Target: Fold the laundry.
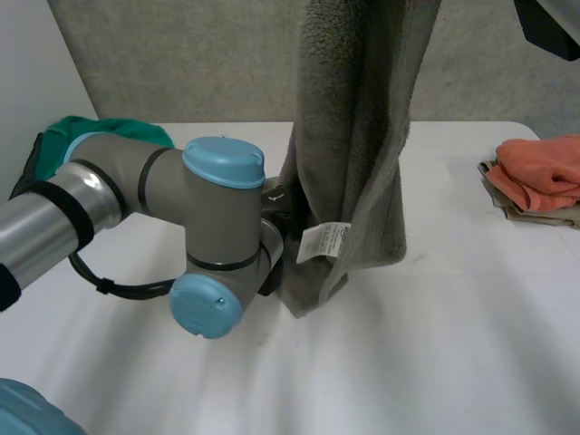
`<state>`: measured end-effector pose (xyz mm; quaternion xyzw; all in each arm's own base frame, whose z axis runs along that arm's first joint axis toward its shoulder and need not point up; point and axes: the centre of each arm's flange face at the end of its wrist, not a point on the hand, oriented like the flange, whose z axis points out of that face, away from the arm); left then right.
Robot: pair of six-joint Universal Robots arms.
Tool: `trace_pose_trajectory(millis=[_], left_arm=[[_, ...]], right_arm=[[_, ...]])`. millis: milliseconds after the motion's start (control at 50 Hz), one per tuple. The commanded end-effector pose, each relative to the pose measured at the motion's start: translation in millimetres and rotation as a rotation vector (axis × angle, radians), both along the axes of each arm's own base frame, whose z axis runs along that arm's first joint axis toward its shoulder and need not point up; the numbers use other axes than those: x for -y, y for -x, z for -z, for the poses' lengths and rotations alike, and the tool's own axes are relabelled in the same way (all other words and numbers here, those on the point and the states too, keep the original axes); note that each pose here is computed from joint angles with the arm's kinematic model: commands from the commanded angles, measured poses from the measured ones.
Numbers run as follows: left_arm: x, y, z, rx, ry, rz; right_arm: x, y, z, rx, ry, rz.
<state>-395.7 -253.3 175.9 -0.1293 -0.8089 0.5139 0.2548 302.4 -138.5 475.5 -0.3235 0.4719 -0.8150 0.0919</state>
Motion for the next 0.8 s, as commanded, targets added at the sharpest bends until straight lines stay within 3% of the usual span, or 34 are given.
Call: trace_pose_trajectory(millis=[20,120,260,300,360,480,580,640,800], left_arm=[[-3.0,-1.7,-10.5,-0.116,-0.054,-0.102],[16.4,-31.2,-38.6,-0.145,-0.018,-0.216],[64.0,-111.7,-102.4,-0.192,0.15,-0.412],[72.0,-140.3,-122.9,-0.138,0.231,-0.427],[72.3,-156.0,-134.2,-0.036,0.3,-0.369],[70.5,-151.6,-113.2,0.121,0.317,-0.272],[68.0,-127.6,-62.0,0.241,0.251,-0.161],[59.0,-110.9,-42.2,0.267,0.211,-0.094],[17.5,-61.6,-14.5,0.285,0.179,0.076]], right_arm=[[-3.8,3.1,2.5,0.0,-0.013,0.012],[23.2,12.1,14.7,-0.025,-0.045,0.09],[84.4,41.4,44.3,-0.024,-0.148,0.231],[102.4,51.5,58.5,-0.034,-0.195,0.256],[127.6,60.6,92.8,-0.075,-0.3,0.259],[152.5,62.1,146.2,-0.143,-0.438,0.271],[162.7,58.9,170.2,-0.205,-0.479,0.28],[159.6,56.3,165.8,-0.202,-0.463,0.27],[111.6,40.2,91.7,-0.078,-0.271,0.169]])
